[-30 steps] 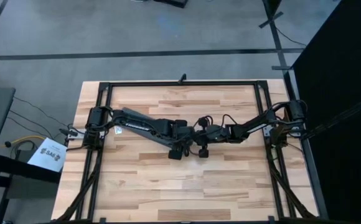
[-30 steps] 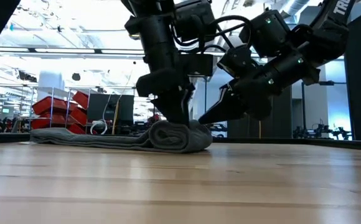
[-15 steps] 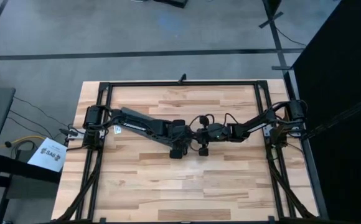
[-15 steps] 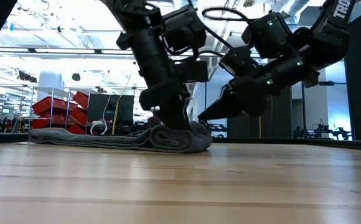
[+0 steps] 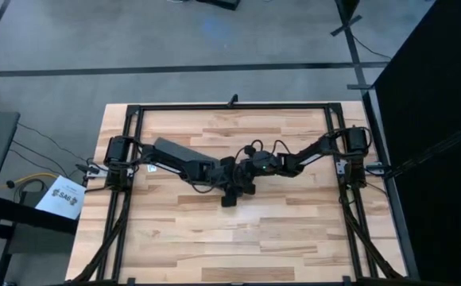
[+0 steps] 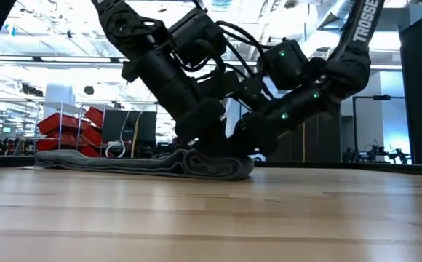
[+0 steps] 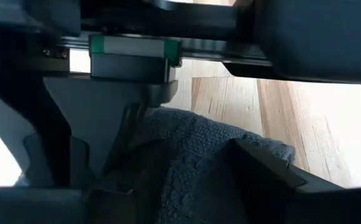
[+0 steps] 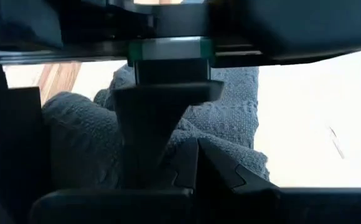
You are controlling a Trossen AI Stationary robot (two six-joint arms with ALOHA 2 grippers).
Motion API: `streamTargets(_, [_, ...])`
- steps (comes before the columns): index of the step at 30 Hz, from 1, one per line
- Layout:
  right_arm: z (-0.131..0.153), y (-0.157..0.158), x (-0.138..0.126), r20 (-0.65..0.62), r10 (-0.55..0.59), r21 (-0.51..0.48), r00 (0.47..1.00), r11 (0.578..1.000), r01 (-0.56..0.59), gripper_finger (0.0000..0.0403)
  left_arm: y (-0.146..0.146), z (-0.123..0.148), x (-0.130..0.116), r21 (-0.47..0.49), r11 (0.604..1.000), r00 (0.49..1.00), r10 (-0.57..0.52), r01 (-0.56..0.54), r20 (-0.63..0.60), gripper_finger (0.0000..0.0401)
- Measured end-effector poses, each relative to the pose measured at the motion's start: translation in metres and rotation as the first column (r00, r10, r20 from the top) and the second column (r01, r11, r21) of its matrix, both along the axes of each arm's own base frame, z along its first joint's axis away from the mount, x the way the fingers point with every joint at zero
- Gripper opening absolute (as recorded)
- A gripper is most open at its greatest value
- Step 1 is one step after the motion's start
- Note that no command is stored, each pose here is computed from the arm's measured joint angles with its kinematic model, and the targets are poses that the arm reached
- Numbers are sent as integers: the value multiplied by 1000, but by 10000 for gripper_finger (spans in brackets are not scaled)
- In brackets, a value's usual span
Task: Roll towel
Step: Roll the gray towel
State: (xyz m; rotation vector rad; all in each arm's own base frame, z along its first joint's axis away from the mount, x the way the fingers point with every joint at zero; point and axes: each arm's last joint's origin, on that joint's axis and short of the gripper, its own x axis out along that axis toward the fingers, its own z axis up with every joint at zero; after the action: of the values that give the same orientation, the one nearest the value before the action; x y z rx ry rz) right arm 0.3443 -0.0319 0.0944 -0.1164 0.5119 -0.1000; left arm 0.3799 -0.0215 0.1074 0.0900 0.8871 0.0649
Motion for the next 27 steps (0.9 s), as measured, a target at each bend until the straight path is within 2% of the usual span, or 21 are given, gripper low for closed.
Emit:
streamTargets(5, [-1, -1, -1, -21, 0, 5, 1000, 1000, 0, 0, -4, 13, -3, 11, 1000, 1000, -20, 20, 19, 173])
streamTargets(10, [-2, -1, -1, -26, -8, 10, 1000, 1000, 8, 0, -4, 46, -22, 66, 998, 999, -16, 18, -31, 173])
streamTargets(14, [-2, -3, -2, -30, -17, 7, 999, 1000, 17, 0, -7, 70, -34, 118, 993, 1000, 16, -13, -21, 173])
streamTargets(19, [-3, -4, -2, -32, -20, 6, 999, 1000, 21, 0, -4, 62, -41, 136, 990, 998, 46, -41, -31, 173])
streamTargets(27, [-1, -4, -3, -39, -17, -3, 999, 1000, 17, 0, 0, 27, -54, 81, 990, 993, 116, -119, 30, 173])
